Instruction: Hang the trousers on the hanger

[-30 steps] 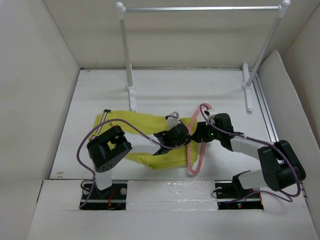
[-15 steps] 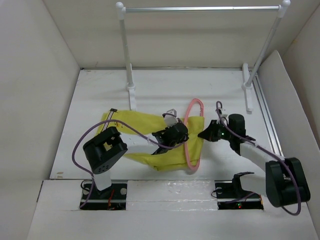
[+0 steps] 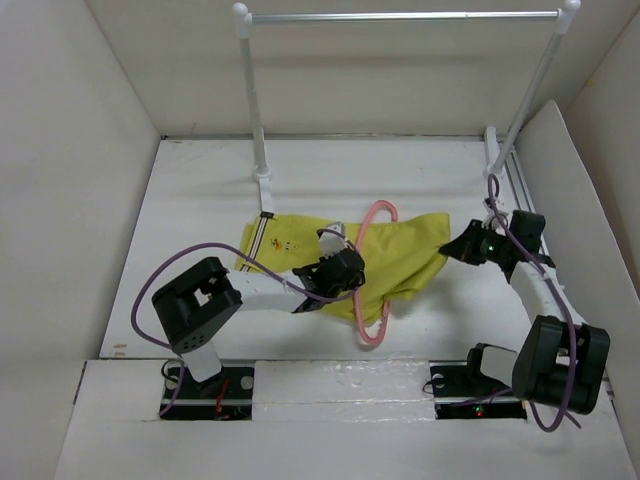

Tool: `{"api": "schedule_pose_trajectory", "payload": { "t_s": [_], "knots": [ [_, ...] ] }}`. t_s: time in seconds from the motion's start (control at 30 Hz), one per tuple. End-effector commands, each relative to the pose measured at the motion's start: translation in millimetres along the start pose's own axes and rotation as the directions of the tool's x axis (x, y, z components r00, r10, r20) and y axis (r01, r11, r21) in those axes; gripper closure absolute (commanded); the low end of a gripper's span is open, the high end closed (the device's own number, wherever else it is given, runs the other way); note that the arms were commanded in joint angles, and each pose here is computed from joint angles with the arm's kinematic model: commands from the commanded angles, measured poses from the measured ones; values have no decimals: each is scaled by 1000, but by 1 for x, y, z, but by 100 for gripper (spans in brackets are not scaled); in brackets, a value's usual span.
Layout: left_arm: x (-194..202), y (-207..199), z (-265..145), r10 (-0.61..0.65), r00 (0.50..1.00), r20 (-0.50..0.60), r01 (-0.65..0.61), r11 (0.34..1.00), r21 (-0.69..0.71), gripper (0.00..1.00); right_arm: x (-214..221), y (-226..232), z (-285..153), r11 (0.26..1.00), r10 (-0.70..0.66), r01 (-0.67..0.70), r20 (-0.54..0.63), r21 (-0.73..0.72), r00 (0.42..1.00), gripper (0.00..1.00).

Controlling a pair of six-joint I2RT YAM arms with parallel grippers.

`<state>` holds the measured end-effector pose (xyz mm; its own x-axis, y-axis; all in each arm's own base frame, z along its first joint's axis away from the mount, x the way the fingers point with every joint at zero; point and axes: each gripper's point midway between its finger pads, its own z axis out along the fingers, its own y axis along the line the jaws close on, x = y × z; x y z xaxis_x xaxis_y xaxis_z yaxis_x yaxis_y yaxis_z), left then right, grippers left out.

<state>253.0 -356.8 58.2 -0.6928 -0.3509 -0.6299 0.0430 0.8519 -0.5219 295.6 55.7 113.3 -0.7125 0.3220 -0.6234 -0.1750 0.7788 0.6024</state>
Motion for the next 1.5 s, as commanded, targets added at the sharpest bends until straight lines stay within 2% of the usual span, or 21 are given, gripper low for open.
{"api": "schedule_pose_trajectory", "payload": {
  "t_s": [0.0,0.27,0.4,0.47,0.57,0.67,0.77,0.87,0.93,1.03,1.17,1.23,1.27,1.33,1.37,1.47],
  "knots": [
    [-12,69,-11,173,985,-2,-170,963,-208,100,-48,-20,-21,983,-143,133,71,128,987,100],
    [-38,56,-20,278,959,47,-263,944,-200,100,-48,-53,-6,975,-108,99,38,201,993,100],
    [-23,30,-17,327,945,2,-325,938,-118,100,-71,-48,3,983,-128,117,70,143,989,100],
    [-13,21,-20,391,920,-32,-392,911,-129,100,-83,-45,2,983,-126,113,83,141,989,100],
    [-9,40,-18,434,899,-62,-436,874,-214,100,-109,-42,-10,969,-161,138,101,203,982,100],
    [-10,41,-23,458,887,-64,-461,865,-195,100,-126,-43,-22,953,-202,173,95,248,975,100],
    [-8,46,-24,484,871,-87,-491,847,-202,100,-124,-40,-22,958,-189,166,81,236,979,100],
    [-11,47,-23,478,874,-89,-484,842,-236,100,-117,-35,-20,963,-179,162,61,215,982,100],
    [-21,42,-22,436,899,-52,-434,867,-245,100,-109,-36,-21,962,-176,166,30,218,984,100],
    [-29,15,-17,358,934,7,-352,920,-173,100,-88,-49,-14,958,-163,160,-7,237,987,100],
    [-45,-18,-12,279,957,75,-264,950,-164,100,-53,-59,-2,965,-124,135,-62,224,990,81],
    [-52,-31,-15,253,962,107,-236,960,-151,100,-36,-64,-3,963,-105,122,-83,239,991,75],
    [-62,-38,-18,222,965,139,-200,967,-157,100,-34,-65,-5,961,-106,123,-80,247,991,64],
    [-73,-45,-22,214,963,166,-188,969,-158,100,-30,-59,-9,958,-121,139,-86,249,989,53],
    [-80,-50,-25,214,959,186,-186,970,-155,100,-31,-55,-10,957,-128,146,-88,250,988,44],
    [-91,-52,-31,218,953,211,-183,968,-170,100,-50,-39,-24,941,-186,188,-36,280,982,33]
  ]
}}
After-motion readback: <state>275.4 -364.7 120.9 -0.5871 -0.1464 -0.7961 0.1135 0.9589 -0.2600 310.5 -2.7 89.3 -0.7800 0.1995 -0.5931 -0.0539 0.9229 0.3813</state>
